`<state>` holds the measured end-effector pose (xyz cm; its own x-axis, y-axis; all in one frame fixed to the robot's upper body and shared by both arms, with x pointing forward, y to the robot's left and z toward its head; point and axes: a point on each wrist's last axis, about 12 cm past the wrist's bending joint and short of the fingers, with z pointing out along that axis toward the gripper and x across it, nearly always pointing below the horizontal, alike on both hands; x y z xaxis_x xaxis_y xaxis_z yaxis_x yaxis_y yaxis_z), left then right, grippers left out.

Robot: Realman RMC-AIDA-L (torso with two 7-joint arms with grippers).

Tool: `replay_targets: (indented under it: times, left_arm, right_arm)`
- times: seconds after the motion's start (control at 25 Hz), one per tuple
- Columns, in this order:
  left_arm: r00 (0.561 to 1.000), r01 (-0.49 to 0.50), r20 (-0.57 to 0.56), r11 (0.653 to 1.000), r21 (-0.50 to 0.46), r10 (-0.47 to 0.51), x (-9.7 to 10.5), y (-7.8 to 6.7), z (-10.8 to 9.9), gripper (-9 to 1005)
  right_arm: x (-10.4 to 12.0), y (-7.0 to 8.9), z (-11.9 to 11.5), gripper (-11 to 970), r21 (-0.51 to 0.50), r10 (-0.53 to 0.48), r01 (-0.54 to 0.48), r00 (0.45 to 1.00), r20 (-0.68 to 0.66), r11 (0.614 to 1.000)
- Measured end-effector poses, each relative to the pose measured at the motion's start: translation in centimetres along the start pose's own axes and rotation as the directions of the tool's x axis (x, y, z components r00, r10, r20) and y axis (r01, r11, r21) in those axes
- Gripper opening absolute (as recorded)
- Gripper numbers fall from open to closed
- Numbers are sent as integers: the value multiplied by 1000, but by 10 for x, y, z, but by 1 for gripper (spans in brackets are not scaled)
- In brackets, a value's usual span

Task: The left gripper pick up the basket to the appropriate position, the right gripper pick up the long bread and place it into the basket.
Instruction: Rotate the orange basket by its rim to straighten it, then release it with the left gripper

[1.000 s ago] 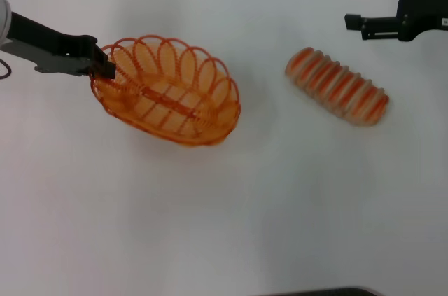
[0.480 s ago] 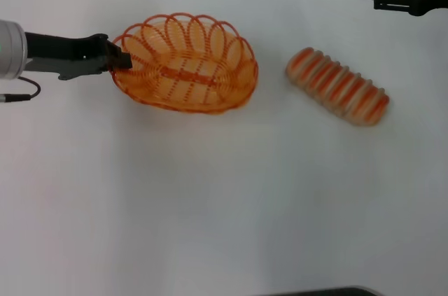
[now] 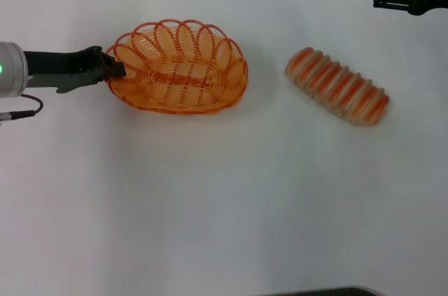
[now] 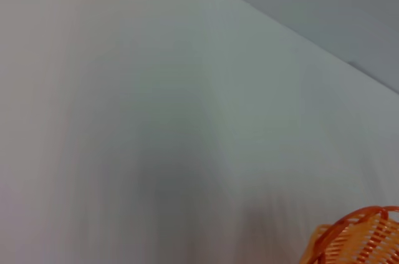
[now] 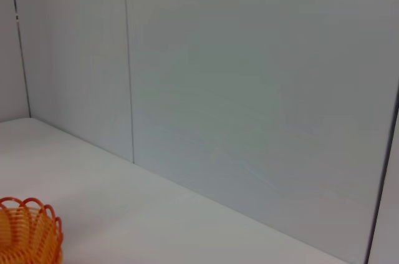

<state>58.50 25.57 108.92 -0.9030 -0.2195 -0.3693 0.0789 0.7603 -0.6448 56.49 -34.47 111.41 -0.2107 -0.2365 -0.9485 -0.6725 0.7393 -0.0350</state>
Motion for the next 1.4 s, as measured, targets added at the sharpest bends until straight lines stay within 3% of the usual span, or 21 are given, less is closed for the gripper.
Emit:
replay_targets:
  times: [0.6,1.4]
  left_arm:
    - [1000,-4,1,1000,-23,4,5,0,12,94]
    - [988,124,98,991,-46,-119,14,19,15,93]
  right_arm:
    - [2,0,2,929,13,0,0,1000,-13,1000]
    - [4,0,3,928,17,-10,11,1000,-24,1000]
